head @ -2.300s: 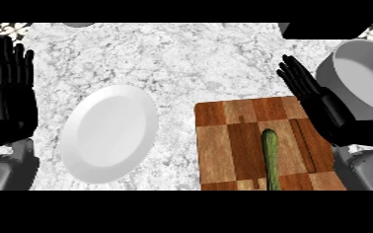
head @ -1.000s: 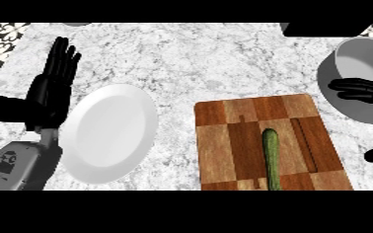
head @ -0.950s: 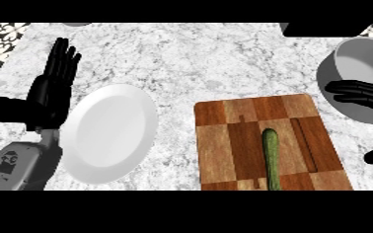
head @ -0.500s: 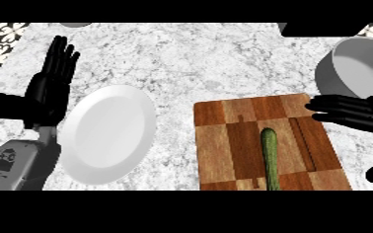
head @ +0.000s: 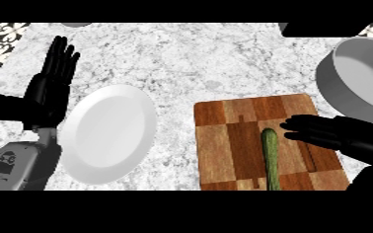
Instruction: Pick the squash from the cutting board and place it in the pot
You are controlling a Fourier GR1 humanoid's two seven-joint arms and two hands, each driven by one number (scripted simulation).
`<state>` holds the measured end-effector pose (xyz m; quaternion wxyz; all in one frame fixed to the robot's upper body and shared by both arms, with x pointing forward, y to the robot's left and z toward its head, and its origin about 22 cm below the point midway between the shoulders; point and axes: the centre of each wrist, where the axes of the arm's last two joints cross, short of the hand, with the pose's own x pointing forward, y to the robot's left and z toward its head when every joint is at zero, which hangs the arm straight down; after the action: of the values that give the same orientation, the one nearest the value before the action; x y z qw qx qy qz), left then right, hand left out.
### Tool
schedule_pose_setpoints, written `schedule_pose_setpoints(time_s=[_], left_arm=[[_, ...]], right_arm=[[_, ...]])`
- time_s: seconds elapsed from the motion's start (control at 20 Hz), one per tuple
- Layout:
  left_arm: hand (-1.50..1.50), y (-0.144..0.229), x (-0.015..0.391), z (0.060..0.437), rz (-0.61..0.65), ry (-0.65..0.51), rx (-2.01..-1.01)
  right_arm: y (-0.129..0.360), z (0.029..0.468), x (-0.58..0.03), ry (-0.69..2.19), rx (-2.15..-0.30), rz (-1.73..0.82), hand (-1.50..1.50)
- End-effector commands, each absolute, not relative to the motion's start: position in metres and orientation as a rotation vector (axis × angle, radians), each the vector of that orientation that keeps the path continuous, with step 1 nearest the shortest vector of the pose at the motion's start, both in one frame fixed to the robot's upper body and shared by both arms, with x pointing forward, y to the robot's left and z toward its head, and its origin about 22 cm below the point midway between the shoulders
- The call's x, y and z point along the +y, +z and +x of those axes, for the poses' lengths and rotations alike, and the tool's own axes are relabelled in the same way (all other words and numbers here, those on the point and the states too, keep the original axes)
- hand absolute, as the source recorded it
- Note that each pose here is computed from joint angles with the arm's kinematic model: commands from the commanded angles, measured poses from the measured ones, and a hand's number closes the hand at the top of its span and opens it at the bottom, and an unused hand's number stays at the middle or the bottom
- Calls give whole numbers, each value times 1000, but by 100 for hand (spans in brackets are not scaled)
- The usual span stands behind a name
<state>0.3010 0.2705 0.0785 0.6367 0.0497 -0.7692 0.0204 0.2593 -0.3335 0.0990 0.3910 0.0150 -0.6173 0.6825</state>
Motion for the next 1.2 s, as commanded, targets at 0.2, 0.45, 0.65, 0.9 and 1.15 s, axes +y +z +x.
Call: schedule_pose_setpoints(time_s=[0.2,0.45,0.65,0.9,1.15], left_arm=[[0,77,276,305,120,58,-1762],[0,87,287,310,109,73,-1753],[0,80,264,312,99,58,-1748],[0,70,246,298,97,46,-1765],[0,73,275,304,109,44,-1748]], right_arm=[[68,248,-311,1762,-1629,69,-150],[79,235,-301,1758,-1629,57,-150],[68,245,-306,1763,-1579,-61,-150],[46,260,-287,1750,-1546,-63,-150],[12,237,-264,1770,-1580,-31,-150]])
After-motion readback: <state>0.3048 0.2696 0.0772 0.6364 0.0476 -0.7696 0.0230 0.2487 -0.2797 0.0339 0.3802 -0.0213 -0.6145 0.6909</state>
